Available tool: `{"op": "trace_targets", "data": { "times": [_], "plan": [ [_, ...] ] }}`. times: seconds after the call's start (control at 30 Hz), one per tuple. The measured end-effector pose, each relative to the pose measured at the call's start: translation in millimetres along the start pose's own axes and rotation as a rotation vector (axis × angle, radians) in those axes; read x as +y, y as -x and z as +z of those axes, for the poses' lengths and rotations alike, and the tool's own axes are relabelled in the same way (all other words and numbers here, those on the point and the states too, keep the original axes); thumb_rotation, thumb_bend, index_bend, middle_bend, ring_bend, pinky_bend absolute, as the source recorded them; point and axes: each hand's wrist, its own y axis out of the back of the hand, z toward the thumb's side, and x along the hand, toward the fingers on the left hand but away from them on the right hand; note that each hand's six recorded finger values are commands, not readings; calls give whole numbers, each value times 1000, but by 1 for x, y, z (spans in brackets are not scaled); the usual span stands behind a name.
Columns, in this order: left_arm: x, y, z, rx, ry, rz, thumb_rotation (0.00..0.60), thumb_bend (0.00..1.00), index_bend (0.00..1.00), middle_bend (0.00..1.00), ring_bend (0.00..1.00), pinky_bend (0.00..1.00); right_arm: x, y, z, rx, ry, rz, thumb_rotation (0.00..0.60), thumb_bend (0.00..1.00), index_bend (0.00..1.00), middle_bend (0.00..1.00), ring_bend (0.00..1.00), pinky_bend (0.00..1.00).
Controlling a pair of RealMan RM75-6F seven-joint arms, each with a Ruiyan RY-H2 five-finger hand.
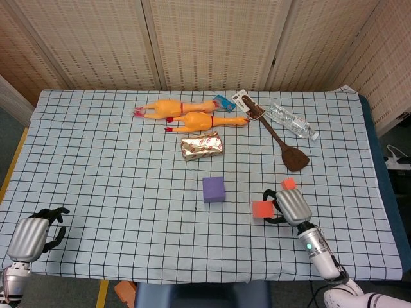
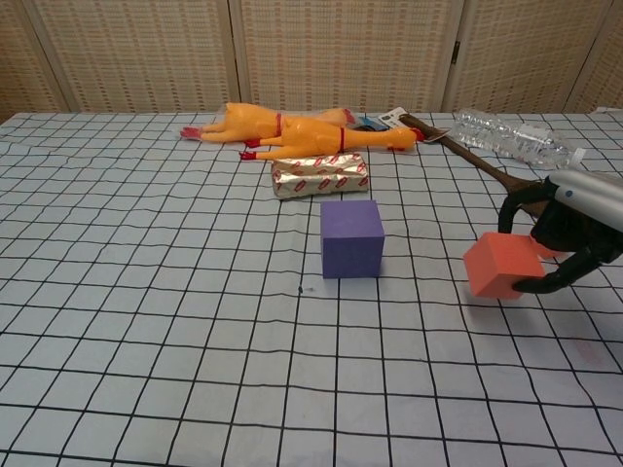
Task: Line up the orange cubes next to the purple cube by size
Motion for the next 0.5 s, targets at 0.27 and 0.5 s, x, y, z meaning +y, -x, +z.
{"op": "trace_targets", "data": {
  "times": [0.27,0.5],
  "plan": [
    [1,0,-1,-3,11,-2,600,448,360,486,383,553,-13,24,7,-38,24,-30,600,145,671,938,920,902],
    [2,0,-2,-1,20,3,600,448,360,486,384,553,-24,40,12,-53,48,-40,600,145,675,938,920,902]
  ]
}}
